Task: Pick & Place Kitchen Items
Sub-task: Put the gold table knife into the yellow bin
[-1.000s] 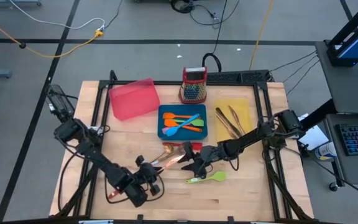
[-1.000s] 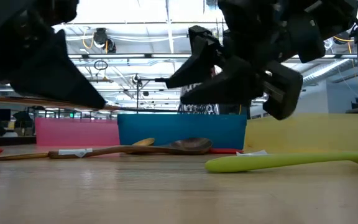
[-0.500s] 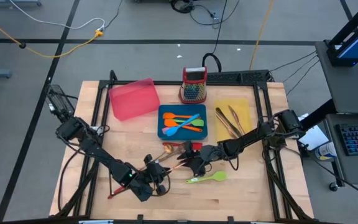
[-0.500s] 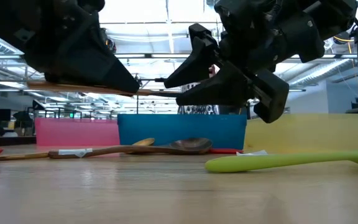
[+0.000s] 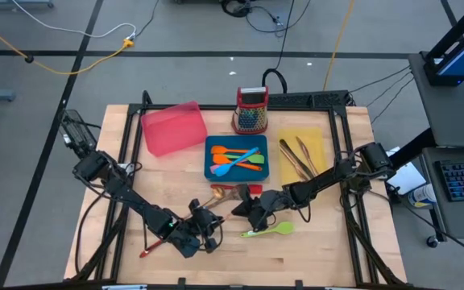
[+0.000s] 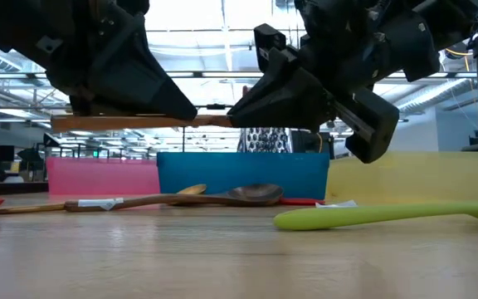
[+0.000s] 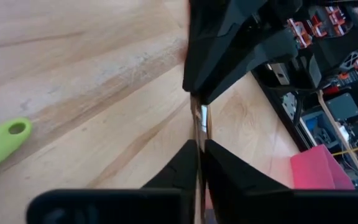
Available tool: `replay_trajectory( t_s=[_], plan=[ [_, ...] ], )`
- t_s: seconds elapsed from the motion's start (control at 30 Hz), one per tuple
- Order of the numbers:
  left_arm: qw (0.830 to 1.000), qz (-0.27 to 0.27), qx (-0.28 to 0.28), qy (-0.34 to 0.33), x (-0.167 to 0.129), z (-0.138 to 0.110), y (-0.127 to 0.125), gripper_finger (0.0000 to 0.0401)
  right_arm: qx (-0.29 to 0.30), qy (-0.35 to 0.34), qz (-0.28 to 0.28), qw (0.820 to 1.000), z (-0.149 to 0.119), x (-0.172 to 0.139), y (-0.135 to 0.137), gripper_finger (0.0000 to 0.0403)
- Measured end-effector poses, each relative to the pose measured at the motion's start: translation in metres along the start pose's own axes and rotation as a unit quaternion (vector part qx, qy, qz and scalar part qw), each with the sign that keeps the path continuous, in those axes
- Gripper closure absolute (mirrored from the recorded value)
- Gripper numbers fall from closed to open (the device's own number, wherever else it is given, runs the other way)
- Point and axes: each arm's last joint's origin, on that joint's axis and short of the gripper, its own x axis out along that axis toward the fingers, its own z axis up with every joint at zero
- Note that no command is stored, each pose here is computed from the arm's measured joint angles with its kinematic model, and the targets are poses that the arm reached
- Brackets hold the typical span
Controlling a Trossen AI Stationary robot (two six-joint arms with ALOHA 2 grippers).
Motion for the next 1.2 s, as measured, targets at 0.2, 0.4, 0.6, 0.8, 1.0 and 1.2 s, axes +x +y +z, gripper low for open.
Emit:
replay_trajectory(
  t_s=[0.2, 0.4, 0.6, 0.8, 1.0, 1.2],
  plan=[
    [1.000, -0.018, -0.019, -0.002, 0.002, 0.004, -0.002, 0.0351, -0.036, 0.029, -0.025, 0.999, 0.003, -0.001, 0.004, 0.0387],
    [0.998, -0.062, -0.020, -0.009, 0.006, 0.013, -0.006, 0.0351, -0.029, 0.044, -0.033, 0.998, 0.003, -0.001, 0.004, 0.0399],
    [0.997, -0.062, -0.004, -0.034, 0.003, 0.025, -0.005, 0.0351, 0.008, 0.052, -0.015, 0.999, 0.002, -0.002, 0.009, 0.0401],
    [0.996, -0.056, 0.021, -0.070, -0.015, 0.047, -0.004, 0.0350, 0.057, 0.064, -0.045, 0.995, 0.011, -0.010, 0.005, 0.0402],
    [0.994, -0.049, 0.050, -0.083, -0.030, 0.062, 0.001, 0.0350, 0.096, 0.088, -0.083, 0.988, 0.025, -0.033, -0.008, 0.0402],
    [0.992, -0.036, 0.079, -0.087, -0.030, 0.062, 0.001, 0.0350, 0.153, 0.153, -0.123, 0.969, 0.028, -0.061, -0.020, 0.0402]
  ],
)
